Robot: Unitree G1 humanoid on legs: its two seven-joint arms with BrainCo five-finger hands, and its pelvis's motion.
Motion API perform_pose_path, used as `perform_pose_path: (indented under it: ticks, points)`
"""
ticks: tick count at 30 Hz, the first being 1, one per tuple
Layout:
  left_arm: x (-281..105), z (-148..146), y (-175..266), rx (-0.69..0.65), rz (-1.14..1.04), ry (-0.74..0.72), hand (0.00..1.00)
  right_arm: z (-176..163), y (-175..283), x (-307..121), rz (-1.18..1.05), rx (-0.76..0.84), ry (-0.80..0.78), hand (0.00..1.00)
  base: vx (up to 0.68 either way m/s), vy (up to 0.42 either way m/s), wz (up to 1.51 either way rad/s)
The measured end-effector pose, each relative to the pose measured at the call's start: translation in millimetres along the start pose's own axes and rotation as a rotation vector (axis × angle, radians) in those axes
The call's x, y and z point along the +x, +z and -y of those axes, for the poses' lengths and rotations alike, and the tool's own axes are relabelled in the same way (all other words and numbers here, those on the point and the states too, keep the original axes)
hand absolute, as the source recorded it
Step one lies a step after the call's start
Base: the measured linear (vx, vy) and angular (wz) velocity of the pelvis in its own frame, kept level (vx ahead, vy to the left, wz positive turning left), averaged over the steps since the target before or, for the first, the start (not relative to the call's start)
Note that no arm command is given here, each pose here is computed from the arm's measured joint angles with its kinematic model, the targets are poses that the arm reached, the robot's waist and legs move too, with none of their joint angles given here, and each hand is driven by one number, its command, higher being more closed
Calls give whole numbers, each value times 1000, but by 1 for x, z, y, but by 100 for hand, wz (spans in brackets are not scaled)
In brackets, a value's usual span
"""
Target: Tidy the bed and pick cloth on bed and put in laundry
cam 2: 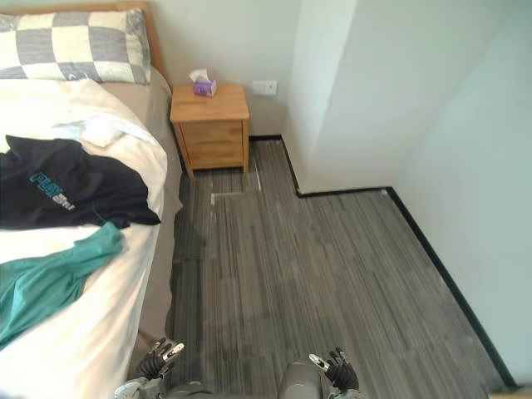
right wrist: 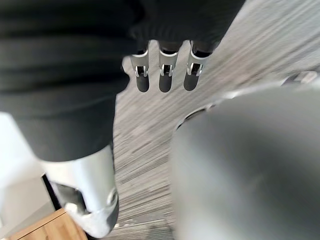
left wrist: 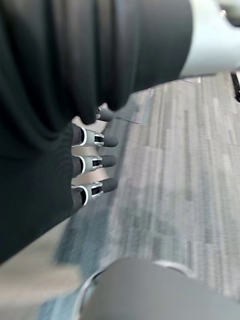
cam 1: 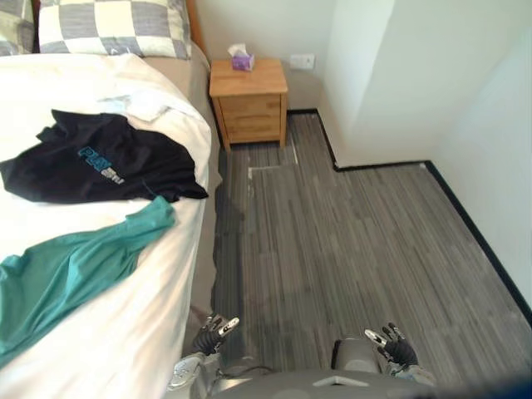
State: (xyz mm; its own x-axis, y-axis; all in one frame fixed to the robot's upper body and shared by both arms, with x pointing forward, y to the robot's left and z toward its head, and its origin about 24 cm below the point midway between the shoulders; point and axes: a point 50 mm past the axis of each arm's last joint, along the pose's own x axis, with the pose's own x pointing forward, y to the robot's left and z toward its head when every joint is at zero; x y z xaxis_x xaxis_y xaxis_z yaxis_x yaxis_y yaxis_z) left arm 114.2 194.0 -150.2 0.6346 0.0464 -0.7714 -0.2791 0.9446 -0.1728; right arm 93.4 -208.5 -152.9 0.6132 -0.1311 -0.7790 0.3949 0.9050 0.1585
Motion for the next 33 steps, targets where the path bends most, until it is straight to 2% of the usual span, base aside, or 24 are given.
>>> perform_pose_path:
  ticks: [5, 8, 11, 15, 19, 23, 26, 29, 31, 33]
  points:
    - [2, 4, -1, -11, -19, 2, 0, 2, -7, -6, -1, 54, 11, 0, 542, -251, 60]
    - [6, 21, 0, 20, -27, -22, 0, 8, 6, -4, 61, 61, -18, 0, 553, -302, 24]
    - [4, 21, -4, 11, -36, -10, 0, 9, 7, -5, 64, 58, -27, 0, 488, -283, 6]
    - [0, 8, -6, -79, -8, 41, 0, 12, 7, -5, 58, 21, -45, 0, 429, -193, 0]
    - [-1, 3, 6, -81, 72, 35, 0, 10, 3, -6, 37, -31, -23, 0, 427, -106, 10]
    - [-1, 7, 11, -101, 114, 9, 0, 2, 7, -3, 48, -66, 30, 0, 542, 68, 1]
    - [-1, 1, 10, -90, 87, 14, 0, -1, -5, -5, 2, -53, 51, 0, 588, 135, 37]
    - [1, -11, 23, -74, 107, 37, 0, -23, -7, -1, -3, -47, 112, 0, 473, 107, 67]
    - [-1, -4, 6, -89, 44, 28, 0, -10, -9, -3, -23, -82, 84, 0, 521, 259, 57]
    - [0, -9, 8, -89, 32, 52, 0, -13, 2, 4, -13, -113, 90, 0, 576, 316, 48]
